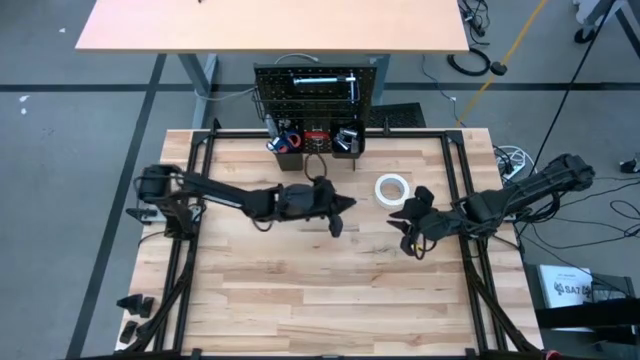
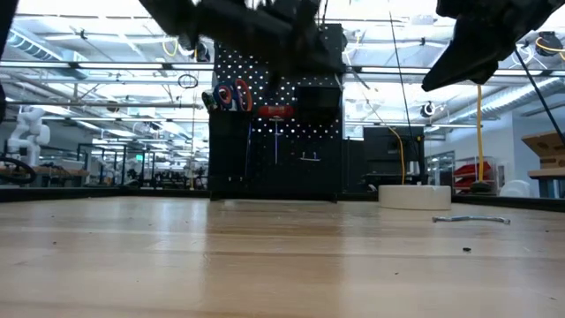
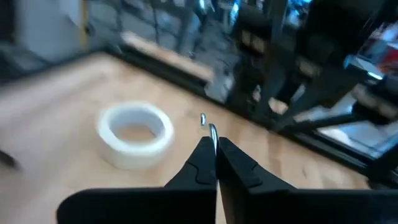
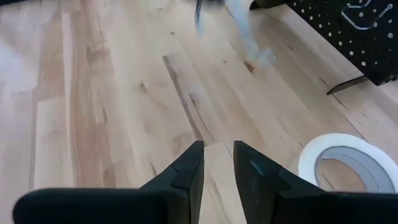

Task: Hang tools onto peg board
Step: Put the top hanger hook into the right black bin on the peg board

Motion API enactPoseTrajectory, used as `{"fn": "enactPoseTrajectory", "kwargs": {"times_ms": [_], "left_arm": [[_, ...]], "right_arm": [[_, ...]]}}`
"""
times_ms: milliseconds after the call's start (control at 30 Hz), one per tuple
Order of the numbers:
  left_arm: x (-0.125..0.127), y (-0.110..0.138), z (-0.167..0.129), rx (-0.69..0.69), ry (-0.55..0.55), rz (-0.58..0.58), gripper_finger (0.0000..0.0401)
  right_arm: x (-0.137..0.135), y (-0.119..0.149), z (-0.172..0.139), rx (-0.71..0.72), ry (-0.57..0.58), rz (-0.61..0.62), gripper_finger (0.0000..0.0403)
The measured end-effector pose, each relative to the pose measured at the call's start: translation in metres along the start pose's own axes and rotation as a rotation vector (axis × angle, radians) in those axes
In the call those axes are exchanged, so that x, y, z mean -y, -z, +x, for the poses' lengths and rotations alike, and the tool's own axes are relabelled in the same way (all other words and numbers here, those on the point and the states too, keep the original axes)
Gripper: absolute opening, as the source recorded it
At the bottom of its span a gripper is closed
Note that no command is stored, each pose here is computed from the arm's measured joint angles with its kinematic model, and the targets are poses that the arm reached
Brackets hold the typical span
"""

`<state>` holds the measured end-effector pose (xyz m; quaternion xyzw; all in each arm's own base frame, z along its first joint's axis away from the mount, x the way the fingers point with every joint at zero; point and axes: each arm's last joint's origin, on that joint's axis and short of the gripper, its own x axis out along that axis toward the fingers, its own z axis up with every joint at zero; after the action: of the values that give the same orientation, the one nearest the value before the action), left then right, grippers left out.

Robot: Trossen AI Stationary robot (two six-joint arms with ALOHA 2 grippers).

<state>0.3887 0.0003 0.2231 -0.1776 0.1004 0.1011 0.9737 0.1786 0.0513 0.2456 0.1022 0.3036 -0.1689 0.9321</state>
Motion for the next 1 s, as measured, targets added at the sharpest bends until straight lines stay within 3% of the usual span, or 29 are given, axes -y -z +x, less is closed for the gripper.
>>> {"fn": "enactPoseTrajectory", "kwargs": {"times_ms": [267, 367, 600, 800, 1000], "left_arm": [[0.008, -0.05, -0.043, 0.138, -0.142, 0.183, 0.0], [0.002, -0.067, -0.051, 0.172, -0.205, 0.245, 0.0], [-0.027, -0.106, -0.048, 0.109, -0.362, 0.371, 0.0], [-0.046, -0.118, -0.048, 0.108, -0.405, 0.436, 0.0], [-0.061, -0.114, -0.038, 0.084, -0.4, 0.434, 0.0]], "right_arm": [[-0.001, 0.0, 0.002, 0.009, 0.022, -0.005, 0.0078], [-0.002, 0.0, 0.003, 0.013, 0.02, -0.003, 0.0078], [-0.002, -0.001, 0.003, 0.021, 0.022, -0.004, 0.0077], [-0.002, -0.001, 0.003, 0.022, 0.024, -0.016, 0.0077], [-0.002, -0.001, 0.003, 0.037, 0.044, -0.021, 0.0077]]}}
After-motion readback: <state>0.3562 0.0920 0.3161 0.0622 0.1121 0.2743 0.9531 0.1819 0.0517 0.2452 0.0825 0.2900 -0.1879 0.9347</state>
